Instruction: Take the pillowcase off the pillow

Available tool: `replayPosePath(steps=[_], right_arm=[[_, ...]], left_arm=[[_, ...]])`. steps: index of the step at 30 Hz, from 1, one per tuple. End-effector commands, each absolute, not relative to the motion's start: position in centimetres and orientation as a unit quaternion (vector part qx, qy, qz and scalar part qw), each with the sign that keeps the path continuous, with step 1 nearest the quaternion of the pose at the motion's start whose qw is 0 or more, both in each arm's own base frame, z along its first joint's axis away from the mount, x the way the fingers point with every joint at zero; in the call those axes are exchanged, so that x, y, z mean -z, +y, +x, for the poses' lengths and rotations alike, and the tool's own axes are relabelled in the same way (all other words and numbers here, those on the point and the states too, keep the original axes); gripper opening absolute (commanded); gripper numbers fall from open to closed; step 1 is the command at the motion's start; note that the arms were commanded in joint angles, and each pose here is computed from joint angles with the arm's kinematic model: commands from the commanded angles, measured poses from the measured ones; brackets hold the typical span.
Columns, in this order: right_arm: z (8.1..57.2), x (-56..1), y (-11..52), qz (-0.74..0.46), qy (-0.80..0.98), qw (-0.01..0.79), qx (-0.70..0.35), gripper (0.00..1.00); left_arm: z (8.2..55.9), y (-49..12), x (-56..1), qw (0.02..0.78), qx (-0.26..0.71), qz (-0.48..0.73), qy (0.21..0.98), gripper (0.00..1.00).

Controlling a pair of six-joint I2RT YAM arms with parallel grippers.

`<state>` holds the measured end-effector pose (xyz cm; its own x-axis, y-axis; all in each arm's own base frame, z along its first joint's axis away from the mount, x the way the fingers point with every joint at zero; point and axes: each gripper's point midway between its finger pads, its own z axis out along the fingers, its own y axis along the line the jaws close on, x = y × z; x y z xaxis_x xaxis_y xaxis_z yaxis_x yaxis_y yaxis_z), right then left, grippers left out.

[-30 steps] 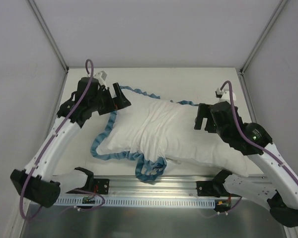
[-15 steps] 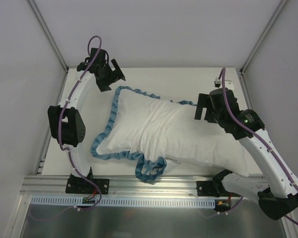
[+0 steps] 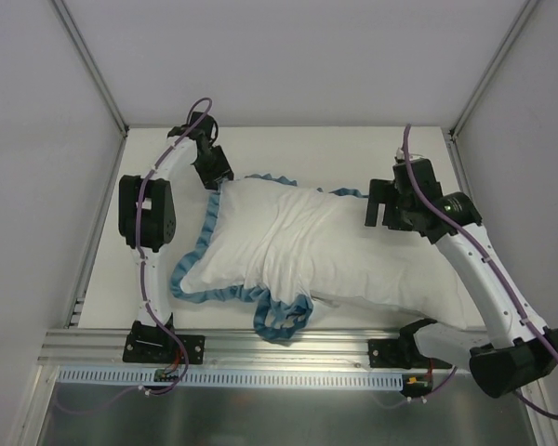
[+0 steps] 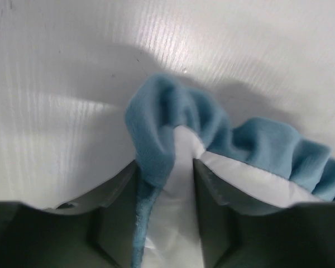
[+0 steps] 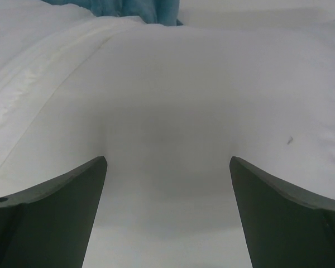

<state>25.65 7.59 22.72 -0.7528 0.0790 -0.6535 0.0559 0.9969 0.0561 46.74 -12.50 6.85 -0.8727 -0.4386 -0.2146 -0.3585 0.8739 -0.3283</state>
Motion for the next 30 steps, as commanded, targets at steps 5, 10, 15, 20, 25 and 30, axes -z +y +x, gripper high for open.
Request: replayPosePath(steps=[5, 10, 15, 20, 25, 30], right_arm=[[26.8, -17.0, 9.7, -0.001, 0.961, 0.274, -0.027, 0.96], [28.3, -14.8, 11.9, 0.005, 0.961, 0.268, -0.07, 0.6], [30.6, -21.0, 8.8, 0.05, 0.93, 0.363, -0.005, 0.01], [30.7, -34.5, 4.2, 0.139, 0.852, 0.505, 0.005, 0.01], [26.8, -37.2, -0.8, 0.195, 0.819, 0.539, 0.04, 0.01], [24.0, -28.2, -1.4, 0.206, 0.863, 0.459, 0.048, 0.01]], left_arm=[[45.4, -13.3, -12.0, 0.17, 0.182, -0.158, 0.955, 0.0], [44.7, -14.1, -15.2, 0.192, 0.215, -0.131, 0.949, 0.0], [43.5, -12.7, -17.6, 0.226, 0.195, -0.136, 0.945, 0.0], [44.4, -12.0, -21.1, 0.264, 0.214, -0.14, 0.93, 0.0], [44.0, -3.9, -23.7, 0.294, 0.219, -0.246, 0.897, 0.0], [42.6, 1.6, -25.9, 0.33, 0.23, -0.314, 0.86, 0.0]])
